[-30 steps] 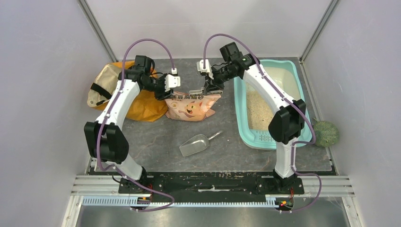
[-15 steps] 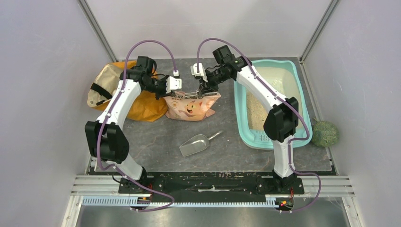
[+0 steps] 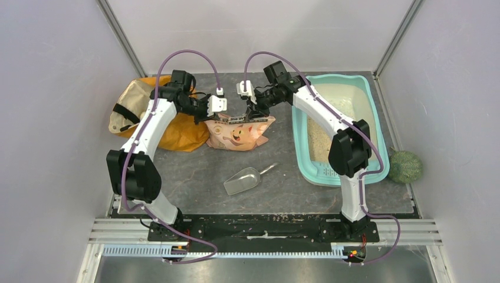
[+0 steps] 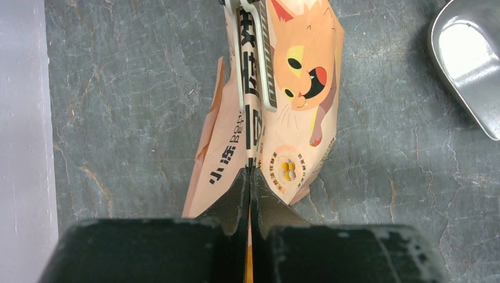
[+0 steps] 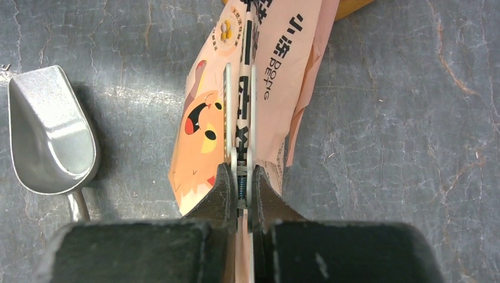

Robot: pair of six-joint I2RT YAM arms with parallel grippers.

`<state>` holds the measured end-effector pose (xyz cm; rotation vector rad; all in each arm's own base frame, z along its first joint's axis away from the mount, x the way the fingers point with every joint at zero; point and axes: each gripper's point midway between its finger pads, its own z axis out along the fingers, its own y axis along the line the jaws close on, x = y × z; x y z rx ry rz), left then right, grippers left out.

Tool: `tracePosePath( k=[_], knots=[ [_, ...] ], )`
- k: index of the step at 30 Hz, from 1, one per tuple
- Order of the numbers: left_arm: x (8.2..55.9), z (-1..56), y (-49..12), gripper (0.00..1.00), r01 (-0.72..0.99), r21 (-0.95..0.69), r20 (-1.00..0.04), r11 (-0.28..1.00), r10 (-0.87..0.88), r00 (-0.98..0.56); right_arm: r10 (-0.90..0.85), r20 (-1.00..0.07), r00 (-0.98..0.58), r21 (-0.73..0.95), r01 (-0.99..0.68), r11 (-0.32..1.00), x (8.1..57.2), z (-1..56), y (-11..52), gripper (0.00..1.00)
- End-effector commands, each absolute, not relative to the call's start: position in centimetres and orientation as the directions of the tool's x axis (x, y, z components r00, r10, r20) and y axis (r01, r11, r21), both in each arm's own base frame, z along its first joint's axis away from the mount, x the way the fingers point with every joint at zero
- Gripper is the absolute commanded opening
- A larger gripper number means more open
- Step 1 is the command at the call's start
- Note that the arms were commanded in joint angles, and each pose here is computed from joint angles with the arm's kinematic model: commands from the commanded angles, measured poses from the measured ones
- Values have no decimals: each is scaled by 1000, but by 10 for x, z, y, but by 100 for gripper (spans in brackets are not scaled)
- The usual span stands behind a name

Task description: Fill the litter box with clean litter

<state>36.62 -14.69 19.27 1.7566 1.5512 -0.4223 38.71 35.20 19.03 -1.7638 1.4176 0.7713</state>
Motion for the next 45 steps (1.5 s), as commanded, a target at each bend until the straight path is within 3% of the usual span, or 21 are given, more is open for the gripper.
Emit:
tracePosePath(
  k=[1, 45],
  knots=[
    [371, 203, -152, 2, 939, 345, -672, -9, 695, 254, -503, -829, 245, -215, -969, -117, 389, 204, 361, 0],
    [370, 201, -148, 2, 939, 343, -661, -5, 709, 245, -440, -889, 123, -122, -992, -30, 404, 176, 325, 0]
  ],
)
